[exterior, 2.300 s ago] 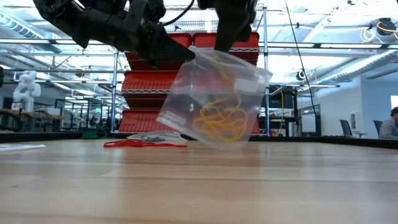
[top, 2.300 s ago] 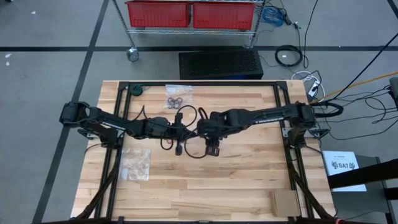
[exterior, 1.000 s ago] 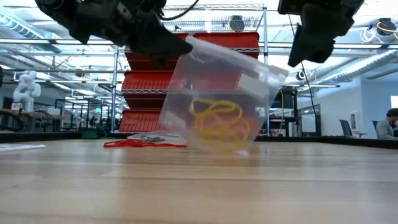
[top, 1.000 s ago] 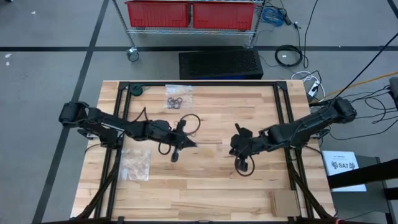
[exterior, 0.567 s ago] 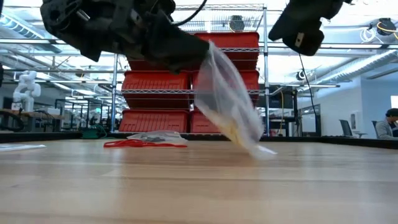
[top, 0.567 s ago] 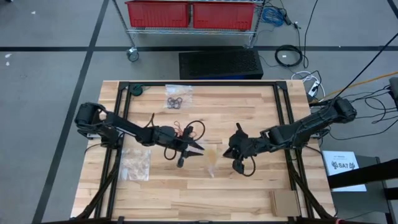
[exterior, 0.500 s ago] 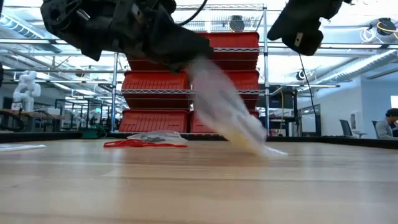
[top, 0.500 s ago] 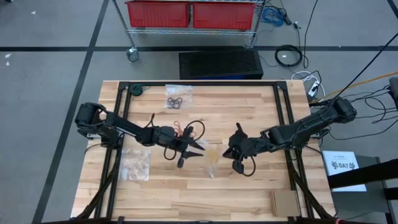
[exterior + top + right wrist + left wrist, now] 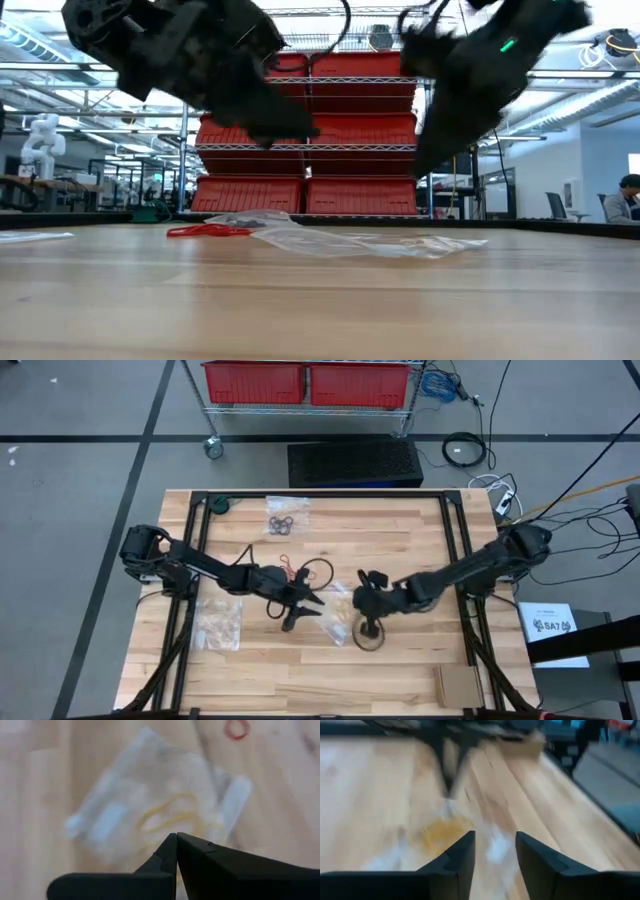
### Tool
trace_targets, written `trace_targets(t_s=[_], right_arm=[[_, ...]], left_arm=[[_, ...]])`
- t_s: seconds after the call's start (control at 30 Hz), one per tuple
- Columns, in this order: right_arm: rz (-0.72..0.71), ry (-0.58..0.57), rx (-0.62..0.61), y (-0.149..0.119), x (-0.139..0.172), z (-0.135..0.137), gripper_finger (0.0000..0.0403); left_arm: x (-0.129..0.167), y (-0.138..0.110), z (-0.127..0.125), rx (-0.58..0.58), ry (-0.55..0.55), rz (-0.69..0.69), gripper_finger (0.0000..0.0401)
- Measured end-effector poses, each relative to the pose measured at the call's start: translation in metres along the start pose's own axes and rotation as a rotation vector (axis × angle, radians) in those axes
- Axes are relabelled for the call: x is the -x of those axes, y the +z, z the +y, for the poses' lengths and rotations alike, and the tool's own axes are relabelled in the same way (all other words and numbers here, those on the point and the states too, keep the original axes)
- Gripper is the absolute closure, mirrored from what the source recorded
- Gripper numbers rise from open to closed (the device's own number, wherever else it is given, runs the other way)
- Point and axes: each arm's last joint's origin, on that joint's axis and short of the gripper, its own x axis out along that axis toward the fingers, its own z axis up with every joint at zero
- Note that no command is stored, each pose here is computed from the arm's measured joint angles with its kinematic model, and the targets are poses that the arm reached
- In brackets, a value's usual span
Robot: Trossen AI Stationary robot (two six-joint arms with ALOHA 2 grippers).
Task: Sort rubber bands
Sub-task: Close the bottom right transparent zip bag
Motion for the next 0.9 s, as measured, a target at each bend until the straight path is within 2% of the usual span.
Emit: trace_targets(t_s=[0.1, 0.27, 0.37, 0.47, 0.6, 0.7, 0.8, 0.9], right_arm=[[-0.014, 0.017, 0.046, 0.01, -0.023, -0.018, 0.0403], [-0.052, 0.109, 0.136, 0.021, -0.057, -0.05, 0.0403], [-0.049, 0.15, 0.15, 0.022, -0.073, -0.069, 0.0403], [-0.004, 0.138, 0.125, 0.017, -0.084, -0.084, 0.0403], [0.044, 0.12, -0.007, 0.014, -0.09, -0.095, 0.0403], [0.128, 0.049, -0.18, 0.008, -0.086, -0.098, 0.0403], [0.252, -0.042, -0.335, -0.003, -0.073, -0.093, 0.0403], [0.36, -0.1, -0.422, -0.014, -0.055, -0.077, 0.0403]], left_arm=[[-0.002, -0.009, -0.011, 0.001, -0.034, 0.089, 0.0293], [-0.004, -0.01, -0.043, -0.052, -0.127, 0.085, 0.036], [-0.001, -0.006, -0.06, -0.079, -0.11, 0.057, 0.0393], [0.002, -0.004, -0.074, -0.099, -0.061, 0.039, 0.0393], [0.005, -0.004, -0.089, -0.12, -0.005, 0.02, 0.0397], [0.006, -0.005, -0.097, -0.132, 0.048, 0.017, 0.0397], [0.008, -0.006, -0.103, -0.139, 0.095, 0.007, 0.0397], [0.009, -0.007, -0.106, -0.103, 0.138, -0.002, 0.0397]])
